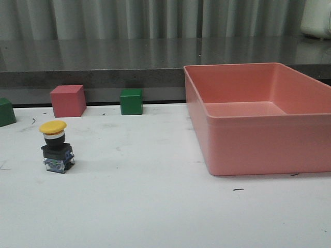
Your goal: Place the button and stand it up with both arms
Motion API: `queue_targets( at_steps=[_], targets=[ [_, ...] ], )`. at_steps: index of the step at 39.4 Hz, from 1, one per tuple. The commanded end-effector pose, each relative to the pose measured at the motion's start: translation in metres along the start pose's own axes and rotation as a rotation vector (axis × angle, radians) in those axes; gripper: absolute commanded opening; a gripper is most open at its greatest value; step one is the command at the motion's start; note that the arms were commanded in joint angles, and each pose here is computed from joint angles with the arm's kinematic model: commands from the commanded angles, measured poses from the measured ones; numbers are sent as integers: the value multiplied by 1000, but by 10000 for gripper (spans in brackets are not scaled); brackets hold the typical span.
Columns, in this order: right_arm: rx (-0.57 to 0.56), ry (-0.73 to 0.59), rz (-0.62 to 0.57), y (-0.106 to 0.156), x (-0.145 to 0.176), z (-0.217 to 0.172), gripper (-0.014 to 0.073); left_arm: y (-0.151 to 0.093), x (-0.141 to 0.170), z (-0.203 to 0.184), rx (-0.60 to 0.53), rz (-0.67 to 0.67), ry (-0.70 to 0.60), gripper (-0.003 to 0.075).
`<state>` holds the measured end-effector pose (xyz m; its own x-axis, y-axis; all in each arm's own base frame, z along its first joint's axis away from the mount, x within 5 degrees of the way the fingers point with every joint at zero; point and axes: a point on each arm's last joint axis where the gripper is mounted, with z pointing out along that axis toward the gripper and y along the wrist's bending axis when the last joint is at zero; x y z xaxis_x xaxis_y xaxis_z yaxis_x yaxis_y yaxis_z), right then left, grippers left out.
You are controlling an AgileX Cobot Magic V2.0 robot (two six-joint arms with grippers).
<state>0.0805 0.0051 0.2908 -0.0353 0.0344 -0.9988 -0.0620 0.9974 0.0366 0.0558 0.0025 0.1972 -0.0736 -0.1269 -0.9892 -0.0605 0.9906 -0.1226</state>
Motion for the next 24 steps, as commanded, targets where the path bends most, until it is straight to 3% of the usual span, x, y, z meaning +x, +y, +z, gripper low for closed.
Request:
queue_targets(
  at_steps=[1, 14, 24],
  targets=[
    [-5, -75, -21, 0, -1, -2, -62, -1, -6, -2, 13, -14, -102, -20],
    [-3, 29, -9, -3, 87, -15, -62, -1, -6, -2, 13, -14, -102, -20],
    [-3, 33, 0, -3, 99, -22, -62, -1, -6, -2, 12, -14, -100, -20]
  ],
)
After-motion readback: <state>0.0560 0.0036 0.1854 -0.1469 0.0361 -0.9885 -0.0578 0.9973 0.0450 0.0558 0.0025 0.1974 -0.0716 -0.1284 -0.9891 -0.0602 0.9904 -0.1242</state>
